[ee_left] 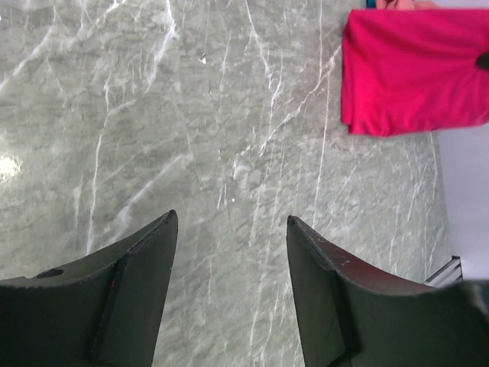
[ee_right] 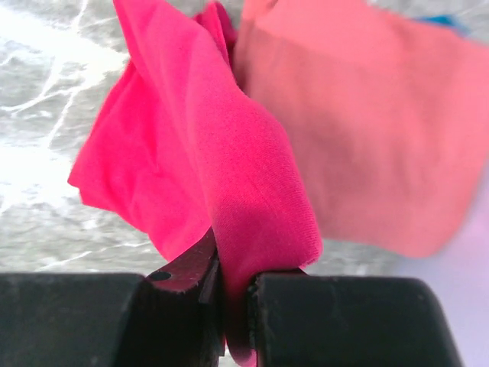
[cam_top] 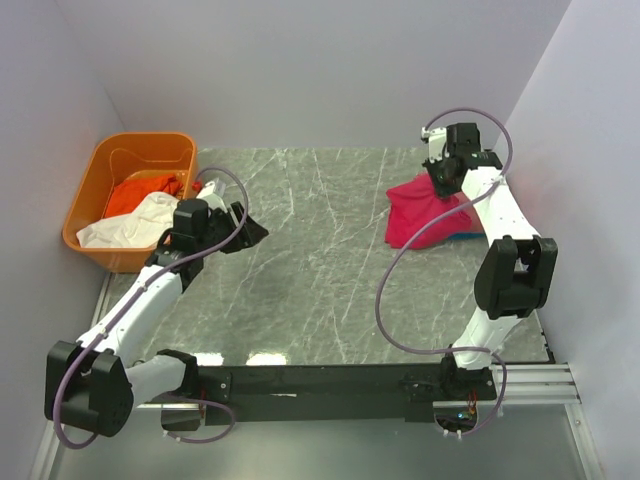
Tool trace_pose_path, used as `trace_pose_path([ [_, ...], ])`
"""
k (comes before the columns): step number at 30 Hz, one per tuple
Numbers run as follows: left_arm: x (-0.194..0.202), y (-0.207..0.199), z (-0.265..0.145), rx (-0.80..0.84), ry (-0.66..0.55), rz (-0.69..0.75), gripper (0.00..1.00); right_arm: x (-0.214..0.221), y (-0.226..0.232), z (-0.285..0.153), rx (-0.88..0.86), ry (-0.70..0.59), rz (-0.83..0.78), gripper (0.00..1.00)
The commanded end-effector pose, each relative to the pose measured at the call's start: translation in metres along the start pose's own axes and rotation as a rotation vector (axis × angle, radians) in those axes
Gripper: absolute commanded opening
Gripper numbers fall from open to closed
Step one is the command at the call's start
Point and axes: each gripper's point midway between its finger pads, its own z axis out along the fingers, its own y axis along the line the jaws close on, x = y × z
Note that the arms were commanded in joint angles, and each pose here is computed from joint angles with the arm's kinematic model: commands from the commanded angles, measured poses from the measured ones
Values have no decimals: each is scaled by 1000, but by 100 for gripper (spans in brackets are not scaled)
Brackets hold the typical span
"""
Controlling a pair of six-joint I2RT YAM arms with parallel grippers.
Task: Fold and stack the t-shirts
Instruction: Neatly place the folded tshirt to the corner
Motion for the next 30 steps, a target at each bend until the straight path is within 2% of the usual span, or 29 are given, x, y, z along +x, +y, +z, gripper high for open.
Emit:
trace_pose_path([
  [1,-2,-4,-9,23,-15,45,64,-30,-28,-21,115,-57,-89,0],
  [11,1,-11,-8,62,8,41,64,-58,-55,-37,176,-91,-124,0],
  [30,3,-9,-8,59,12,49,64,-82,-57,-83,167,-156,-134,0],
])
